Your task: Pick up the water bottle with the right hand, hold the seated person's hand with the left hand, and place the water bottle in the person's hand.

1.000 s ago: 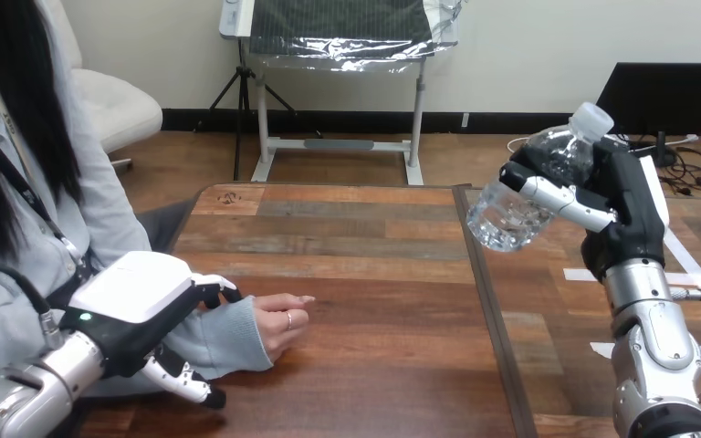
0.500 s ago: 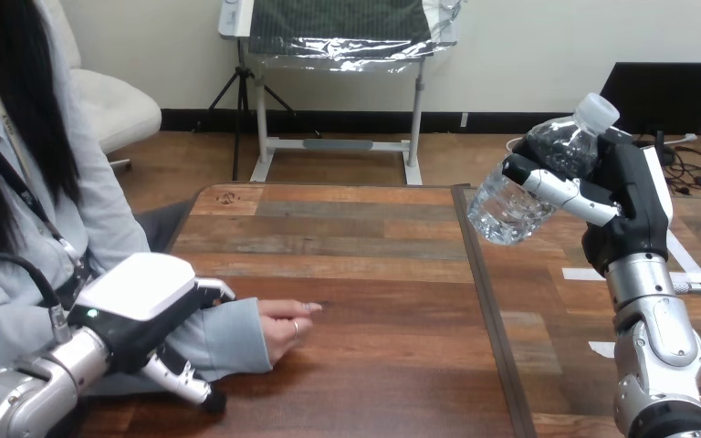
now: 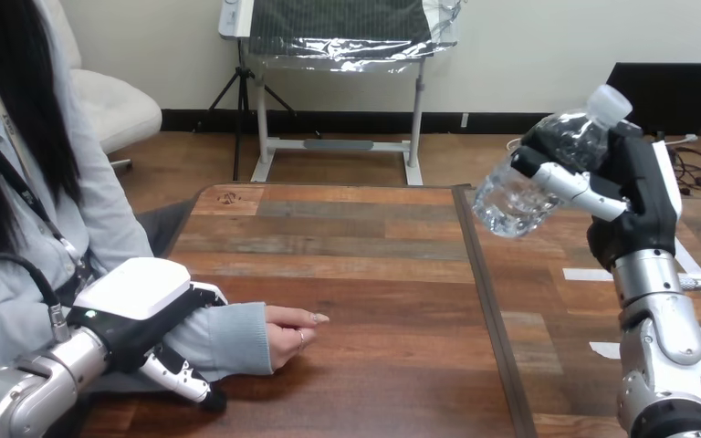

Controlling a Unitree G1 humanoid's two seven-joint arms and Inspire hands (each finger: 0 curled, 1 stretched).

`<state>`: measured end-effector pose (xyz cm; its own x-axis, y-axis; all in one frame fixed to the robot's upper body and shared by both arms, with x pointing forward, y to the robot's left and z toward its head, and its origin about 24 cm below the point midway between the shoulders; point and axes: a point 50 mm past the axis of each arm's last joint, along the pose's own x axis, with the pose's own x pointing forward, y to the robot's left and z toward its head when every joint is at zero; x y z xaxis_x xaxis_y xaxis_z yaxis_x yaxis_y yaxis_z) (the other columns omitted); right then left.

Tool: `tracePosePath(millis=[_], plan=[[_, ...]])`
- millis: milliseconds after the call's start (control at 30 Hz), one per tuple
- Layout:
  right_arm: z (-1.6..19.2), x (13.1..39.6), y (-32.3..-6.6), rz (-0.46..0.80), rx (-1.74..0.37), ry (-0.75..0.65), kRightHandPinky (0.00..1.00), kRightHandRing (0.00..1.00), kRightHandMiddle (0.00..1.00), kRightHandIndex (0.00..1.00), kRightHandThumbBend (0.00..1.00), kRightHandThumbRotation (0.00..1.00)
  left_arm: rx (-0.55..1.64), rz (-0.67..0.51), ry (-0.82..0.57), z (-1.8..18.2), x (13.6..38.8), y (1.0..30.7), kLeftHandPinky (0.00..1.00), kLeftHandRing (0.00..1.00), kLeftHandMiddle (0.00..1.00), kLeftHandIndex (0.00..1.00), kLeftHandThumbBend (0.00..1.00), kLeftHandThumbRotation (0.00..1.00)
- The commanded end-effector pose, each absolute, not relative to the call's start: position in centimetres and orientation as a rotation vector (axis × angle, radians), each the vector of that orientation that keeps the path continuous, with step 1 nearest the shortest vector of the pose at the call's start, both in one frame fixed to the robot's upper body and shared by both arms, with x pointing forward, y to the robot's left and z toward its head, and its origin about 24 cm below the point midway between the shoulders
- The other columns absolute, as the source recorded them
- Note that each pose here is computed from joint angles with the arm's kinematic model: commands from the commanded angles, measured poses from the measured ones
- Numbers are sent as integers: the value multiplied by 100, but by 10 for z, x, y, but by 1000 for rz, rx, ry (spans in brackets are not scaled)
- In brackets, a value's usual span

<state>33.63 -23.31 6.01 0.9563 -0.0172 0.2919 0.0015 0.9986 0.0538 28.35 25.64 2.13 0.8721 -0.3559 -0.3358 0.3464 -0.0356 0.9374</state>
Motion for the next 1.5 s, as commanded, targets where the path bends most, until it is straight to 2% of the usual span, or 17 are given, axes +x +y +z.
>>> tracePosePath(millis=[0,467,800,1067,1200,1467], plan=[[96,346,-236,-10,48,-448,21,26,34,35,69,0,1530,-574,11,20,292,253,58,60,64,68,100,38],[99,344,-237,-19,23,-475,20,24,33,35,68,0,1516,-566,18,13,290,252,56,58,61,67,100,30],[101,344,-239,-30,15,-476,20,24,33,35,69,0,1507,-573,50,9,289,252,51,54,59,66,100,25],[102,346,-239,-30,17,-467,20,24,35,35,69,0,1467,-557,46,7,288,250,45,48,55,71,97,12],[103,348,-239,-22,19,-463,20,25,34,35,68,0,1437,-538,29,7,288,249,42,44,50,69,93,4],[103,351,-237,-3,39,-445,20,25,33,35,68,0,1422,-525,-25,13,288,246,36,37,43,58,87,0]])
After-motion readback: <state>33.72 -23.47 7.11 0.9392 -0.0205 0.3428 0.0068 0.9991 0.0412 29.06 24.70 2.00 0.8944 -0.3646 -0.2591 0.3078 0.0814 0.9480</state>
